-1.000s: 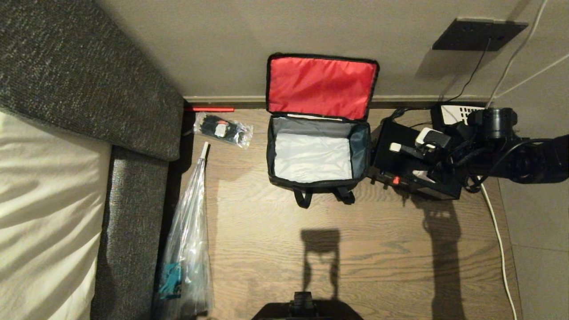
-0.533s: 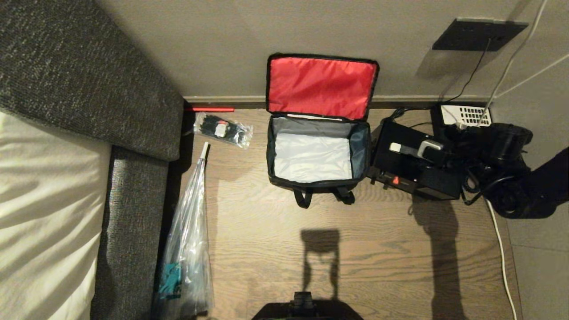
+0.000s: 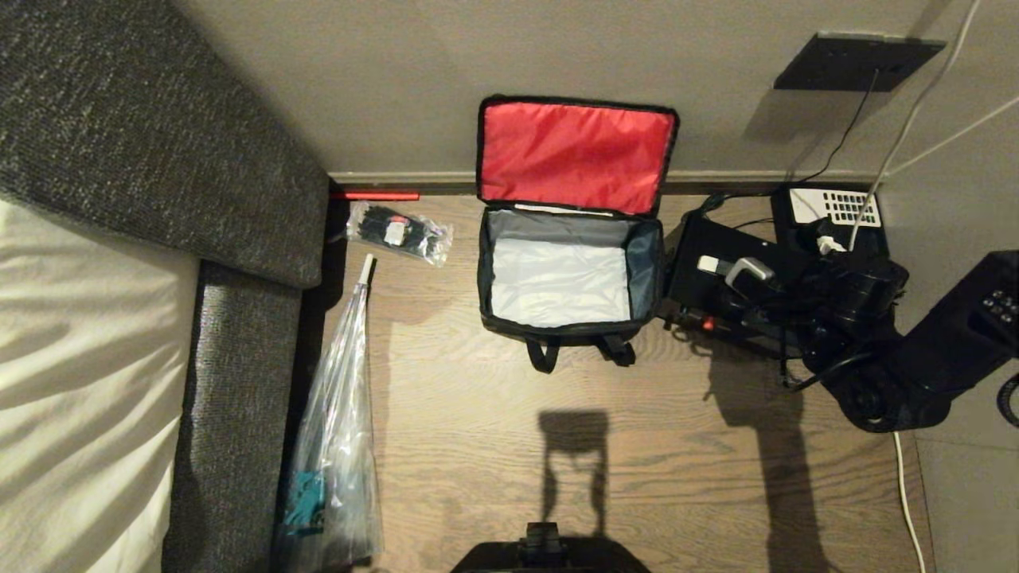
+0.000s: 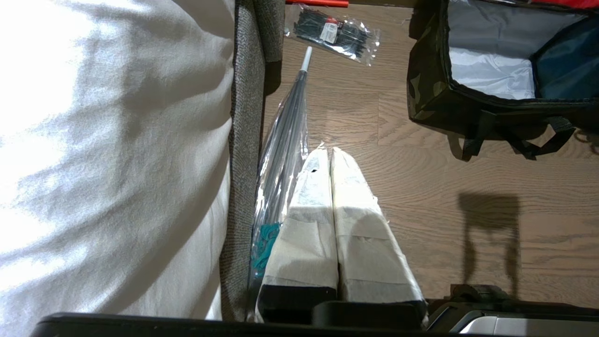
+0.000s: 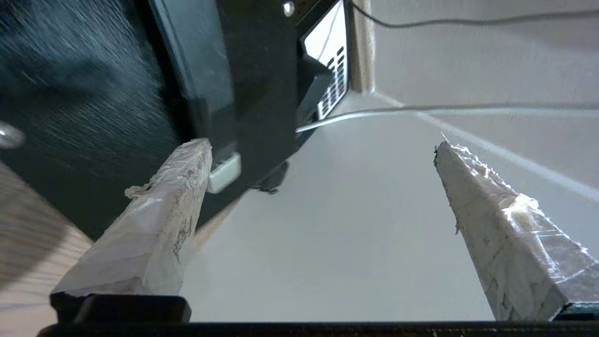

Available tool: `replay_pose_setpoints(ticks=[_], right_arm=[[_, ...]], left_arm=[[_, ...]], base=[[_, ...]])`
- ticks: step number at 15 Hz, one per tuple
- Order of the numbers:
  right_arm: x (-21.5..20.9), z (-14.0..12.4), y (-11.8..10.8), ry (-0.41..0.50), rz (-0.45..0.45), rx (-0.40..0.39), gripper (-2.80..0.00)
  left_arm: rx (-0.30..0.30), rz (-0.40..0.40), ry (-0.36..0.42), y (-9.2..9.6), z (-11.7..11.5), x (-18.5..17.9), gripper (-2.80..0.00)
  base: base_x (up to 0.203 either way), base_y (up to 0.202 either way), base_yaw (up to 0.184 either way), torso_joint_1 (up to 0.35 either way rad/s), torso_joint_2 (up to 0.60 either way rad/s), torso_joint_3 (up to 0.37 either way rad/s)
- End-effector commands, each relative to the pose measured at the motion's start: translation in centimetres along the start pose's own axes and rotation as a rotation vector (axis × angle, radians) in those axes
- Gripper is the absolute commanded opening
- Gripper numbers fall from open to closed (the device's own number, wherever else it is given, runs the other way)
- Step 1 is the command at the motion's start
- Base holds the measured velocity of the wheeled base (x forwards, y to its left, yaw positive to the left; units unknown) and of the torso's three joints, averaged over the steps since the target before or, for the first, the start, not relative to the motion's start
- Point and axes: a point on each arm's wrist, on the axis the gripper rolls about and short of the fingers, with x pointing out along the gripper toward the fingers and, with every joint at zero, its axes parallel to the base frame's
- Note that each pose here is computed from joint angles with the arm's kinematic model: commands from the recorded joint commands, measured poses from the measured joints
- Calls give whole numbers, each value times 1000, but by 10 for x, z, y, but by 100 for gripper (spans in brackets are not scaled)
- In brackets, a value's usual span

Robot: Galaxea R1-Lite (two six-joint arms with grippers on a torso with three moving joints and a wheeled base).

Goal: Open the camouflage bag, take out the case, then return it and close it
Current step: Grip the handle again

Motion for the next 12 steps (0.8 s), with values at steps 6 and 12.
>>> replay_pose_setpoints(ticks=[6, 12], right_arm=[[18, 10, 39, 2, -18, 79, 0], [30, 13, 53, 7, -47, 109, 0]], left_arm=[[-1, 0, 40, 0, -11, 2, -280], [-1, 0, 40, 0, -11, 2, -280]], base=[[0, 0, 0, 0, 0, 0], [0, 0, 0, 0, 0, 0]])
